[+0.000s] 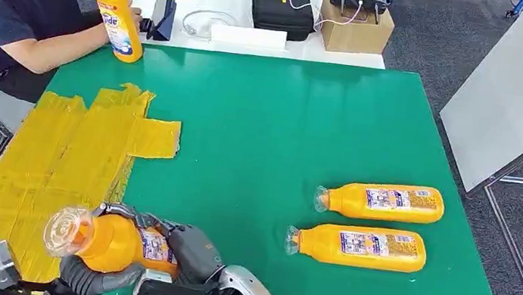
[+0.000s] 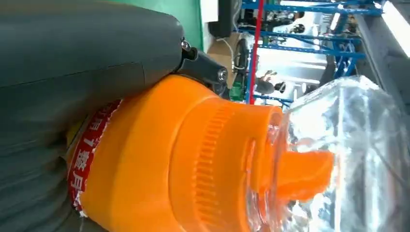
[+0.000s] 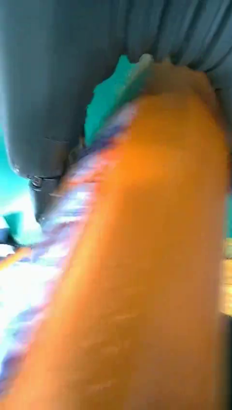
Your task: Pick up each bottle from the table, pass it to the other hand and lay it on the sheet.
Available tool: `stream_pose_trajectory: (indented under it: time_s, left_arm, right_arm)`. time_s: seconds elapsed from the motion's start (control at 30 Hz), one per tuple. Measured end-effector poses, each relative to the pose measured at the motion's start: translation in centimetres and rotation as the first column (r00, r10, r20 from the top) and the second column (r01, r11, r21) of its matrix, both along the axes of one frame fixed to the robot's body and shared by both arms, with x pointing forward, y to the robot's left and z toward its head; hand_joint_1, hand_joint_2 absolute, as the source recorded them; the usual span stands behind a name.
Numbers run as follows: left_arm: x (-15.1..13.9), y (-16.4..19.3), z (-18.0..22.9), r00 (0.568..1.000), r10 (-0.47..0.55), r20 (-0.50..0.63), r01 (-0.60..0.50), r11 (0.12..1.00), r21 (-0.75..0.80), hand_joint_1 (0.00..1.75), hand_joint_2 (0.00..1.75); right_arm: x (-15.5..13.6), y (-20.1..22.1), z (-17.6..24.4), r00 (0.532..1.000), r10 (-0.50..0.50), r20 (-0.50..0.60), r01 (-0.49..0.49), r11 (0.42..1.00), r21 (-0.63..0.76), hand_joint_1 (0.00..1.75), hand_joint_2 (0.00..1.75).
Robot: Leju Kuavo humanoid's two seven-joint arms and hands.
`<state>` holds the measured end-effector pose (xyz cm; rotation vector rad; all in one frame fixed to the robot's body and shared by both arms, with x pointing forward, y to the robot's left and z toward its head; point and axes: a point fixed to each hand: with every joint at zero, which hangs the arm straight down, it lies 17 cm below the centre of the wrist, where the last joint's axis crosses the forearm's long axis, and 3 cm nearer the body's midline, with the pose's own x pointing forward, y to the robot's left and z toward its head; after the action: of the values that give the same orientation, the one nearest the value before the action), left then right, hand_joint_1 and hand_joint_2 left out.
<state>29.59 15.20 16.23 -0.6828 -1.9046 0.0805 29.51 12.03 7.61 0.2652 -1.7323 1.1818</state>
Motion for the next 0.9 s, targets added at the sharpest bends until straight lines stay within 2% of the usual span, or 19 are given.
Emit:
stream_pose_trajectory:
  time_s: [0.1, 0.2, 0.43, 0.5, 0.53, 0.6, 0.7, 0.8, 0.83, 0.87, 0.9]
  left_arm:
    - [0.5, 0.5, 0.5, 0.995, 0.086, 0.049, -0.092, 0.988, 0.127, 1.75, 1.75]
    - [0.6, 1.2, 0.7, 0.991, 0.116, 0.064, -0.124, 0.98, 0.154, 1.75, 1.75]
    - [0.6, 1.6, 1.3, 0.988, 0.13, 0.08, -0.141, 0.978, 0.155, 1.75, 1.75]
    - [0.8, 1.9, 1.2, 0.98, 0.17, 0.105, -0.188, 0.961, 0.204, 1.75, 1.75]
    - [1.0, 2.3, 1.2, 0.963, 0.222, 0.15, -0.257, 0.924, 0.284, 1.75, 1.75]
    - [1.7, 3.4, 1.4, 0.892, 0.346, 0.291, -0.449, 0.76, 0.47, 1.75, 1.75]
    - [2.5, 5.0, 1.8, 0.792, 0.426, 0.438, -0.61, 0.516, 0.601, 1.75, 1.75]
    - [2.7, 6.8, 2.5, 0.641, 0.435, 0.633, -0.744, 0.148, 0.652, 1.75, 1.75]
    - [2.7, 7.1, 2.7, 0.605, 0.414, 0.68, -0.761, 0.05, 0.647, 1.75, 1.75]
    - [2.9, 7.3, 2.6, 0.582, 0.393, 0.712, -0.765, -0.03, 0.643, 1.75, 1.75]
    - [3.3, 7.3, 1.8, 0.577, 0.358, 0.734, -0.751, -0.12, 0.649, 1.75, 1.75]
  right_arm:
    - [1.8, -2.3, 2.1, 0.997, -0.071, 0.04, 0.07, 0.997, 0.04, 0.0, 0.0]
    - [3.6, -4.6, 3.9, 0.989, -0.127, 0.076, 0.122, 0.99, 0.069, 0.0, 0.0]
    - [4.2, -6.2, 5.3, 0.982, -0.156, 0.107, 0.146, 0.985, 0.096, 0.0, 0.0]
    - [4.4, -6.5, 5.5, 0.979, -0.166, 0.115, 0.155, 0.983, 0.099, 0.0, 0.0]
    - [4.5, -6.8, 5.7, 0.977, -0.176, 0.124, 0.164, 0.981, 0.101, 0.0, 0.0]
    - [4.7, -7.9, 6.3, 0.97, -0.199, 0.141, 0.184, 0.976, 0.114, 0.0, 0.0]
    - [5.3, -10.6, 7.0, 0.955, -0.24, 0.172, 0.222, 0.968, 0.117, 0.0, 0.0]
    - [5.3, -14.0, 7.5, 0.937, -0.276, 0.215, 0.256, 0.96, 0.116, 0.0, 0.0]
    - [5.1, -14.9, 7.5, 0.933, -0.282, 0.224, 0.263, 0.958, 0.114, 0.0, 1.75]
    - [5.0, -15.8, 7.6, 0.93, -0.286, 0.233, 0.266, 0.957, 0.112, 0.0, 1.75]
    - [4.9, -16.8, 7.7, 0.93, -0.281, 0.238, 0.263, 0.959, 0.105, 0.0, 1.75]
